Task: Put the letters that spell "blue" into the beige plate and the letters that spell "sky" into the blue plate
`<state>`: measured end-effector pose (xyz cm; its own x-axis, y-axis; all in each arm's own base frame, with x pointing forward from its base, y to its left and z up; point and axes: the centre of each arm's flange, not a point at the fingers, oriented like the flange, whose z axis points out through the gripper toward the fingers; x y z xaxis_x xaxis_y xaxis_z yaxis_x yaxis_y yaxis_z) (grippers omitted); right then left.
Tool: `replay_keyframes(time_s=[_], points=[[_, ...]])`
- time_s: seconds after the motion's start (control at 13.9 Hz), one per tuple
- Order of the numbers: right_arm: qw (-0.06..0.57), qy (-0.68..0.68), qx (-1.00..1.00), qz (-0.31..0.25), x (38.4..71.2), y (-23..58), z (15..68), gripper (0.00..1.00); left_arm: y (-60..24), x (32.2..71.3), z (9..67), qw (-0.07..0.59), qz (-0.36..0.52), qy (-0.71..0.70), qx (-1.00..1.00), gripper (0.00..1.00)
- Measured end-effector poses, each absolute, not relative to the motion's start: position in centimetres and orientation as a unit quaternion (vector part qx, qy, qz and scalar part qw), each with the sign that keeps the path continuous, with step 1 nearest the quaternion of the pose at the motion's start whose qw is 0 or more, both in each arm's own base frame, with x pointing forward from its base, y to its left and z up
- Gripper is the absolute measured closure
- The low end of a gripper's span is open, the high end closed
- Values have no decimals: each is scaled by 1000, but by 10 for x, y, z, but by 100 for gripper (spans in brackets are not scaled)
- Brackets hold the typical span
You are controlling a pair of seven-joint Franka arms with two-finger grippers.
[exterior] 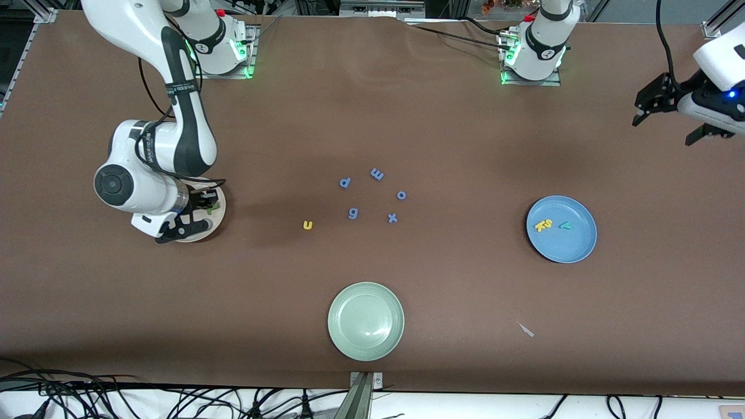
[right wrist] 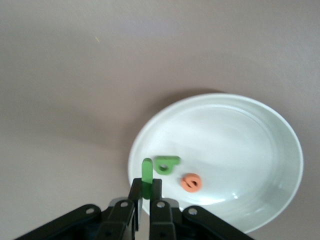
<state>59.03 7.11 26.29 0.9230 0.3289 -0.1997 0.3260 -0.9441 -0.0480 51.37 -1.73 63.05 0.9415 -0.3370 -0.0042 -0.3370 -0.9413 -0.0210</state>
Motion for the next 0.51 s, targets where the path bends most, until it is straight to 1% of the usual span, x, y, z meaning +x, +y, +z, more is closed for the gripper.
replay_keyframes(time_s=[0.22,0.29,0.51], points=[[-5,-185,-979,81,567,31,238,91,-45,520,622,17,22,115,-993,0],[-6,-184,-980,82,560,25,232,87,-44,522,617,16,33,107,-994,0],[-6,-156,-985,78,558,31,231,56,-38,523,612,15,55,97,-994,0]])
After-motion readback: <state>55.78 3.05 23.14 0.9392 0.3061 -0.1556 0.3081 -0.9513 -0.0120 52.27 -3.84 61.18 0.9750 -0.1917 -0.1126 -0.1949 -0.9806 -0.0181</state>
